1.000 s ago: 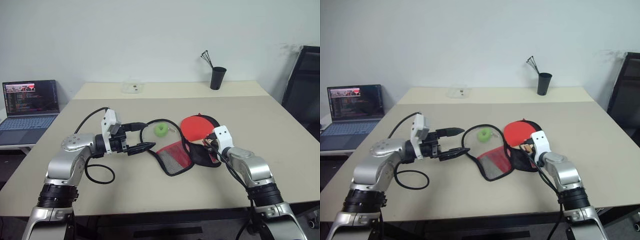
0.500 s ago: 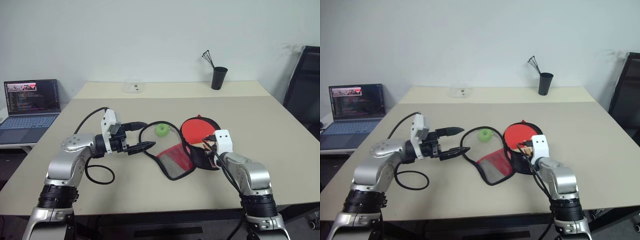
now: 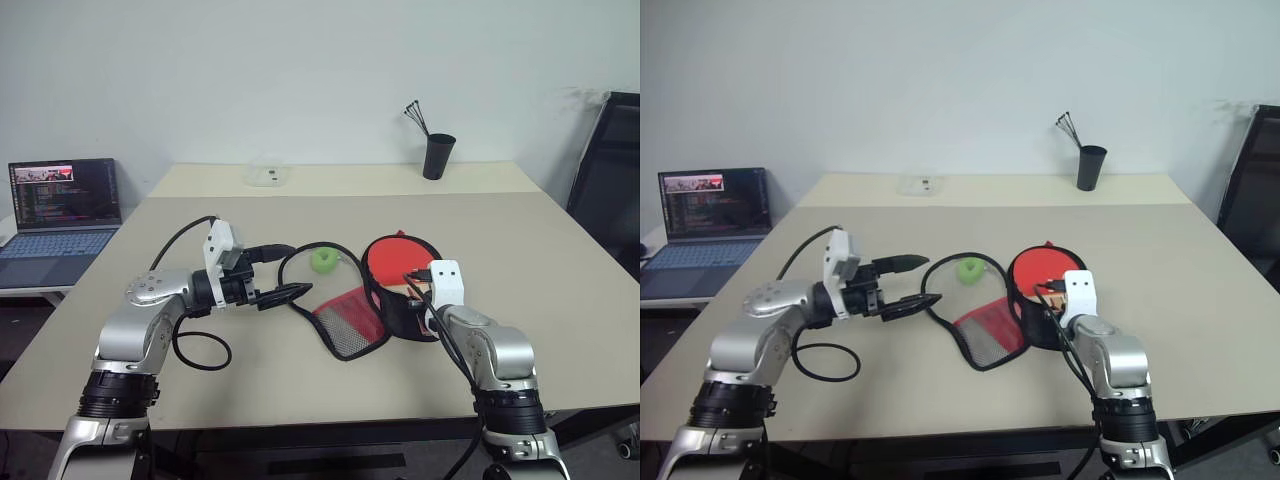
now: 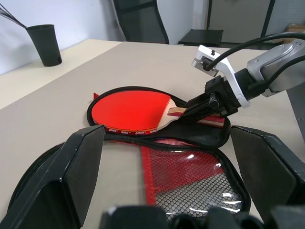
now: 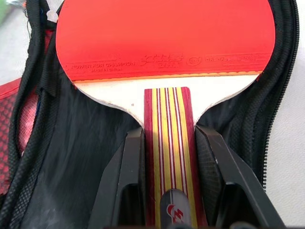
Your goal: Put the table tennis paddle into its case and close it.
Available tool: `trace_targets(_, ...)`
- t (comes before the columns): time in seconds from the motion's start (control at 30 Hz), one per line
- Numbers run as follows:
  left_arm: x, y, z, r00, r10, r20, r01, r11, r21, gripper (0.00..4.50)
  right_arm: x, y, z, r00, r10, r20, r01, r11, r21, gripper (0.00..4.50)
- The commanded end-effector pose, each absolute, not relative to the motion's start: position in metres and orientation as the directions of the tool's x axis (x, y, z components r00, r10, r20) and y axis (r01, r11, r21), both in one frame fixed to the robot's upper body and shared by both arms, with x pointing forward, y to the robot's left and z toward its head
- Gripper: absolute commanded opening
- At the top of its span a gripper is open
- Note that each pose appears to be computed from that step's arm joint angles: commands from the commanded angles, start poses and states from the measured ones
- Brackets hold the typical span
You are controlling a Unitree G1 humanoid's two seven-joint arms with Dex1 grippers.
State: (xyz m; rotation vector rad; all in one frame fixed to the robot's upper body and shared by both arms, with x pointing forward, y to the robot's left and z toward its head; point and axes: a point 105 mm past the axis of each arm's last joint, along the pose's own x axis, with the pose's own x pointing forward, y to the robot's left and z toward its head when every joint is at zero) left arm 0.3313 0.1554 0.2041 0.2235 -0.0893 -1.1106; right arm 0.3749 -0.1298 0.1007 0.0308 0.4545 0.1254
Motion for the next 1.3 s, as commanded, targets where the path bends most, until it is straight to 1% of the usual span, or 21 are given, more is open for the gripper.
trace_targets(0.03, 0.327, 0.155, 0.215, 0.438, -0.899, -0.012, 0.868, 0.419, 0.266, 4.5, 0.38, -0.129, 0.112, 0.911, 0.13, -0.391, -0.119, 0.992, 0.053, 1.09)
trace_targets(0.13, 0.326, 0.155, 0.214, 0.44, -0.898, -0.011, 0.867, 0.422, 0.265, 4.5, 0.38, -0.129, 0.112, 0.913, 0.122, -0.389, -0.108, 0.992, 0.059, 1.09)
trace_targets(0.17, 0.326, 0.155, 0.214, 0.441, -0.898, -0.011, 0.867, 0.422, 0.265, 4.5, 0.38, -0.129, 0.112, 0.914, 0.121, -0.386, -0.106, 0.993, 0.06, 1.8)
trace_targets(0.2, 0.326, 0.155, 0.214, 0.441, -0.897, -0.011, 0.867, 0.423, 0.264, 4.5, 0.379, -0.129, 0.113, 0.915, 0.122, -0.384, -0.107, 0.992, 0.06, 2.0)
trace_targets(0.27, 0.326, 0.155, 0.213, 0.442, -0.897, -0.012, 0.867, 0.424, 0.263, 4.5, 0.379, -0.128, 0.115, 0.917, 0.129, -0.378, -0.117, 0.992, 0.055, 2.59)
trace_targets(0.33, 0.325, 0.155, 0.213, 0.443, -0.896, -0.012, 0.866, 0.425, 0.263, 4.5, 0.377, -0.127, 0.116, 0.918, 0.138, -0.371, -0.131, 0.99, 0.043, 3.32)
trace_targets(0.4, 0.326, 0.157, 0.212, 0.459, -0.888, -0.01, 0.858, 0.441, 0.265, 4.5, 0.37, -0.12, 0.124, 0.916, 0.204, -0.344, -0.217, 0.976, 0.0, 3.97)
trace_targets(0.43, 0.327, 0.159, 0.212, 0.473, -0.881, -0.006, 0.85, 0.454, 0.266, 4.5, 0.364, -0.112, 0.127, 0.903, 0.265, -0.339, -0.277, 0.961, 0.013, 4.35)
trace_targets(0.47, 0.329, 0.163, 0.212, 0.498, -0.867, -0.001, 0.834, 0.479, 0.273, 4.5, 0.356, -0.102, 0.133, 0.878, 0.349, -0.328, -0.357, 0.934, 0.038, 4.48)
trace_targets(0.53, 0.333, 0.169, 0.207, 0.541, -0.841, -0.017, 0.81, 0.515, 0.282, 4.5, 0.342, -0.088, 0.144, 0.829, 0.471, -0.303, -0.472, 0.879, 0.075, 4.48)
trace_targets(0.6, 0.336, 0.174, 0.2, 0.57, -0.821, -0.039, 0.798, 0.541, 0.266, 4.5, 0.324, -0.076, 0.161, 0.745, 0.615, -0.259, -0.614, 0.784, 0.097, 4.48)
trace_targets(0.67, 0.338, 0.181, 0.193, 0.598, -0.799, -0.064, 0.784, 0.568, 0.25, 4.5, 0.307, -0.075, 0.179, 0.659, 0.716, -0.231, -0.722, 0.688, 0.076, 4.48)
trace_targets(0.73, 0.34, 0.188, 0.186, 0.621, -0.779, -0.083, 0.773, 0.591, 0.23, 4.5, 0.3, -0.086, 0.194, 0.619, 0.754, -0.219, -0.769, 0.639, 0.027, 4.48)
trace_targets(0.83, 0.34, 0.196, 0.172, 0.623, -0.771, -0.133, 0.779, 0.596, 0.195, 4.5, 0.3, -0.104, 0.212, 0.611, 0.761, -0.218, -0.784, 0.619, -0.034, 4.48)
trace_targets(0.93, 0.345, 0.208, 0.156, 0.651, -0.735, -0.19, 0.759, 0.631, 0.159, 3.95, 0.302, -0.116, 0.221, 0.613, 0.757, -0.226, -0.786, 0.613, -0.079, 4.5)
trace_targets(0.97, 0.347, 0.212, 0.15, 0.659, -0.722, -0.211, 0.752, 0.64, 0.159, 3.67, 0.303, -0.118, 0.222, 0.614, 0.755, -0.228, -0.786, 0.613, -0.087, 4.5)
trace_targets(1.1, 0.351, 0.22, 0.128, 0.664, -0.698, -0.268, 0.743, 0.657, 0.129, 2.2, 0.307, -0.123, 0.222, 0.631, 0.74, -0.234, -0.773, 0.625, -0.109, 4.5)
trace_targets(1.3, 0.364, 0.213, 0.124, 0.676, -0.701, -0.227, 0.733, 0.67, 0.115, 0.02, 0.305, -0.118, 0.216, 0.614, 0.751, -0.242, -0.786, 0.609, -0.103, 4.5)
